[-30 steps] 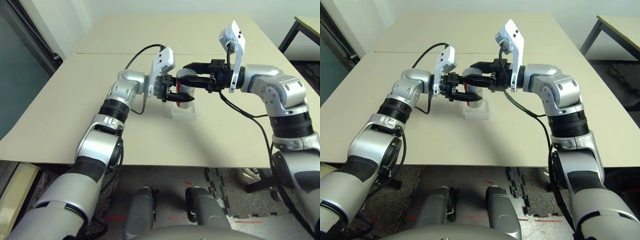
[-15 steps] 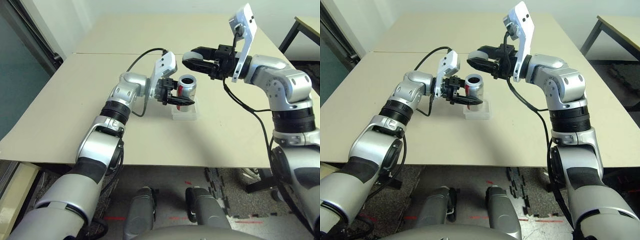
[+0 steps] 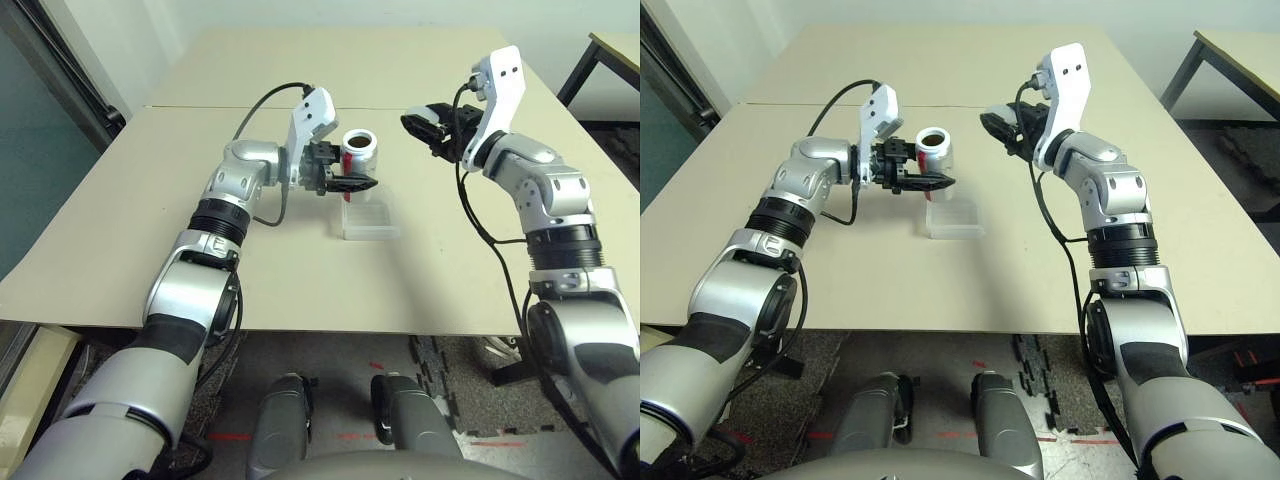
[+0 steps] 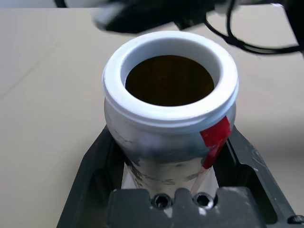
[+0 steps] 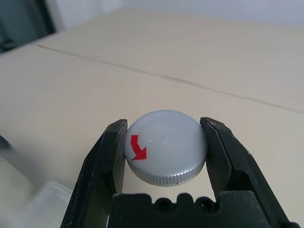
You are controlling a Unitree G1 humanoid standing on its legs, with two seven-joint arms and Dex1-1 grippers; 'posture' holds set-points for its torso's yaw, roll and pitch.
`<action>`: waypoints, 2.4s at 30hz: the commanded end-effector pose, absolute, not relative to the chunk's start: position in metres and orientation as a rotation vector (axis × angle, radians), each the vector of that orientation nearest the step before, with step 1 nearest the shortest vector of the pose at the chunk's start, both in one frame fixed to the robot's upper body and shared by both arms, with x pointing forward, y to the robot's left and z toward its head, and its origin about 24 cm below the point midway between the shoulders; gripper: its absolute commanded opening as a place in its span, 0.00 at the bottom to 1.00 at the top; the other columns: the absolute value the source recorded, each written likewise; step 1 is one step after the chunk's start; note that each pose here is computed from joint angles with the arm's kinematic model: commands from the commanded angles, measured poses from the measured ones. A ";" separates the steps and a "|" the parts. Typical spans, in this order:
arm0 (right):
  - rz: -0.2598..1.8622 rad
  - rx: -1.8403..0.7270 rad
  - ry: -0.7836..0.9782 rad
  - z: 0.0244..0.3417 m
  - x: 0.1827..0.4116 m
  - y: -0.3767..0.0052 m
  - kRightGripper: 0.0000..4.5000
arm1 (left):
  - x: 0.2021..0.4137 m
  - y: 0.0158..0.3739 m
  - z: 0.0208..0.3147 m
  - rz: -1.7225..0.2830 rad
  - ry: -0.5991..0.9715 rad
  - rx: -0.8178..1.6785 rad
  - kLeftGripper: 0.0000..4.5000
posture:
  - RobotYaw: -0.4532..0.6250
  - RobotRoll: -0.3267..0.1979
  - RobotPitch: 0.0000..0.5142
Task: Pour the medicine from the bottle into the box.
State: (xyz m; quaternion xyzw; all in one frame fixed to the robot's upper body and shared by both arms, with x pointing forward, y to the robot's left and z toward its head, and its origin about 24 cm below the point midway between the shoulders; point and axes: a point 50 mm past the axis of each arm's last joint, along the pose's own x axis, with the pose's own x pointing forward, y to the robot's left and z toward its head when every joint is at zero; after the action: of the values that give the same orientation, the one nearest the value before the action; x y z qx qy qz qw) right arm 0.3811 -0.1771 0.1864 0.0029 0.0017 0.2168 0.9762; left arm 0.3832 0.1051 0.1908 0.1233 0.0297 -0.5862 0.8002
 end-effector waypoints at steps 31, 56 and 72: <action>0.184 0.040 0.089 0.093 0.383 -0.199 0.57 | 0.405 0.206 0.146 -0.251 -0.049 0.137 0.63 | 0.48 0.62 0.15; 0.197 0.020 0.151 0.085 0.384 -0.199 1.00 | 0.406 0.203 0.138 -0.243 -0.012 0.114 0.63 | 0.46 0.62 0.17; 0.407 -0.011 0.063 0.151 0.363 -0.224 1.00 | 0.406 0.210 0.134 -0.275 0.108 0.181 0.63 | 0.44 0.62 0.16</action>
State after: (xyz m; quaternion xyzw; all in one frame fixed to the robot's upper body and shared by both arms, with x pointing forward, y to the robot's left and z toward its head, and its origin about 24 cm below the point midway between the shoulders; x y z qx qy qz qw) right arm 0.3682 -0.2193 0.1458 -0.0120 0.0305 0.1899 0.9813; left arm 0.4043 0.2112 0.1316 0.0700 0.0391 -0.1259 0.9888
